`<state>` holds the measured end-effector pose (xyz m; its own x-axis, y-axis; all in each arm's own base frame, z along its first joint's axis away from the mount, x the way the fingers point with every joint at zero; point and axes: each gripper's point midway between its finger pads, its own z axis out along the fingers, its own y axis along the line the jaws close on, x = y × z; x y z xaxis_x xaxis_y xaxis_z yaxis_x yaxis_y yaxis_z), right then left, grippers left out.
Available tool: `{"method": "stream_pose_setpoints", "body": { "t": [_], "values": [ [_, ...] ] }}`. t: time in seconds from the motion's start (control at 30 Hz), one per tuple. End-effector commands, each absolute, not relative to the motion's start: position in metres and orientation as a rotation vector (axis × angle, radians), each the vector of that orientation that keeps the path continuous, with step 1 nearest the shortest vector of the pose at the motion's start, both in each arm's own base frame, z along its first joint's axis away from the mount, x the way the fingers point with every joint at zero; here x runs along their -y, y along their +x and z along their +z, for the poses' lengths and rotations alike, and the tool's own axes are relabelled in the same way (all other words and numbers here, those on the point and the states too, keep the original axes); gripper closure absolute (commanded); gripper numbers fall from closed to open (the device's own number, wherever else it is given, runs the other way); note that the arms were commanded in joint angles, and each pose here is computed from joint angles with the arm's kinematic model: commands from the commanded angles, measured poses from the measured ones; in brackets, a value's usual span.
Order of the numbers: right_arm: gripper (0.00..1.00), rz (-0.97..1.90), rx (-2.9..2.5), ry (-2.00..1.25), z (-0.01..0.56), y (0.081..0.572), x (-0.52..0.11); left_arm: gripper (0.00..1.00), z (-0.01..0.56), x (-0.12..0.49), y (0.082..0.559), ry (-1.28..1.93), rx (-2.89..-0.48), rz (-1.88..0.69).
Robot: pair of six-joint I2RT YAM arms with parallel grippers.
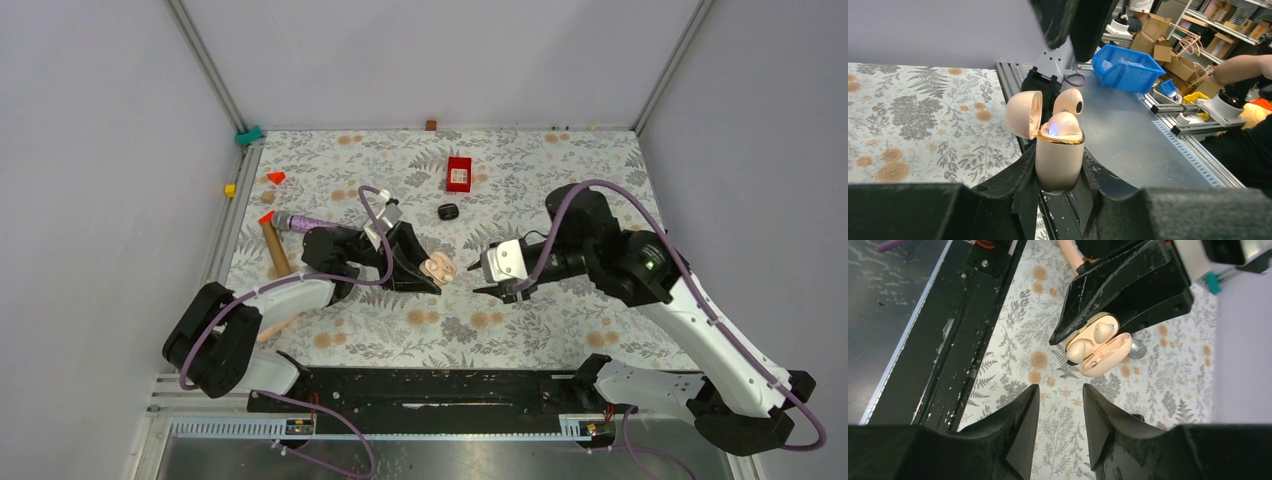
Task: Insert the wireless bluetooth earbuds into the charging case
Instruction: Place the earbud in the charging case.
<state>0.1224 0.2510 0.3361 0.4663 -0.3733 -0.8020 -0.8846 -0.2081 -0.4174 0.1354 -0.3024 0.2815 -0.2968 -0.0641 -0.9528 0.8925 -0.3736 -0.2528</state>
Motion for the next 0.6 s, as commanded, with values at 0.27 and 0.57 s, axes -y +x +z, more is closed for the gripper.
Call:
{"method": "stream_pose_setpoints", "body": {
  "t": [0.27,0.57],
  "values": [
    [0.55,0.855,-0.97,-1.846,0.336,0.105,-0.269,1.0,0.286,0.31,0.119,1.359,-1.0,-1.747],
    [0.55,0.929,-0.968,-1.842,0.34,0.099,-0.277,1.0,0.285,0.312,0.121,1.348,-1.014,-1.762]
  ]
}}
